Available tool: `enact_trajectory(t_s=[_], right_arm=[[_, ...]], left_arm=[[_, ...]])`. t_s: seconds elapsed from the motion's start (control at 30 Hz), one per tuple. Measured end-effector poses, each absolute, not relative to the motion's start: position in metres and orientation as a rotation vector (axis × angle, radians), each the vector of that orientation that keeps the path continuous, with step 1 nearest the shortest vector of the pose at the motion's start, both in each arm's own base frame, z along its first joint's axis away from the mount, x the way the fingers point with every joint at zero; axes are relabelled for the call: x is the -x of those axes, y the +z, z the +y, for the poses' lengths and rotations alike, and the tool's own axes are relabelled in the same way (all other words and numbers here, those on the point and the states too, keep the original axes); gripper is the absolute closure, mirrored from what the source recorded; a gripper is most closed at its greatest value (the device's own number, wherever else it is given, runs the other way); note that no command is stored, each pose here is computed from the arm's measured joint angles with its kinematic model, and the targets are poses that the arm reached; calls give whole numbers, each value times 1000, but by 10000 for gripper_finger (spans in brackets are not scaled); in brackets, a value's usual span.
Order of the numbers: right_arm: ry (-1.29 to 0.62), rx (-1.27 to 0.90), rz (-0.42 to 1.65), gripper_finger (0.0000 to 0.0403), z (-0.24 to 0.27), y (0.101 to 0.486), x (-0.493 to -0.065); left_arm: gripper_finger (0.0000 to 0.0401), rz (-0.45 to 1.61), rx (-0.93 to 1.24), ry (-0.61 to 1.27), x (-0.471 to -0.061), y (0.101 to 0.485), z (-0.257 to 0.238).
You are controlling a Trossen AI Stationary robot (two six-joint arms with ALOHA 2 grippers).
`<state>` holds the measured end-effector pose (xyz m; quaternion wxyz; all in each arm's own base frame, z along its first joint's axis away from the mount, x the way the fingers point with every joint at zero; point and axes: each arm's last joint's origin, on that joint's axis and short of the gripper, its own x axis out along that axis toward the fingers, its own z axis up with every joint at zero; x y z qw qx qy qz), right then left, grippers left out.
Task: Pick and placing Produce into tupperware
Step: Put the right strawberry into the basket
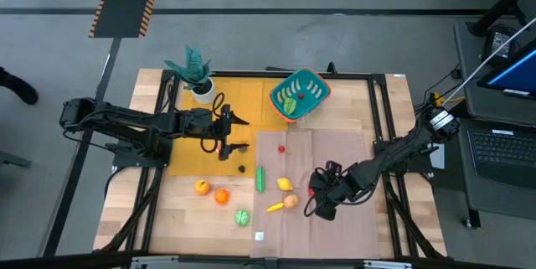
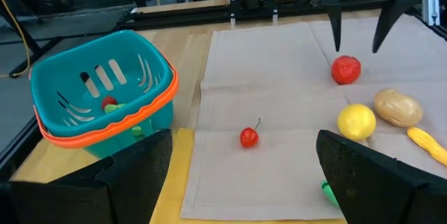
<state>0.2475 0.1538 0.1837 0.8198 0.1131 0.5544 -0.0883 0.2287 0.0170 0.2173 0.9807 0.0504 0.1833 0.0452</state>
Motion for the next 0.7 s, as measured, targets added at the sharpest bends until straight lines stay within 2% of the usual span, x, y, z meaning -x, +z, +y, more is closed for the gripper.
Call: enact_trajectory(t_s=[0.7], right_arm=[[-199, -236, 1153, 163, 150, 157, -245]], left_arm=[[53, 387, -101, 90, -228, 216, 17]])
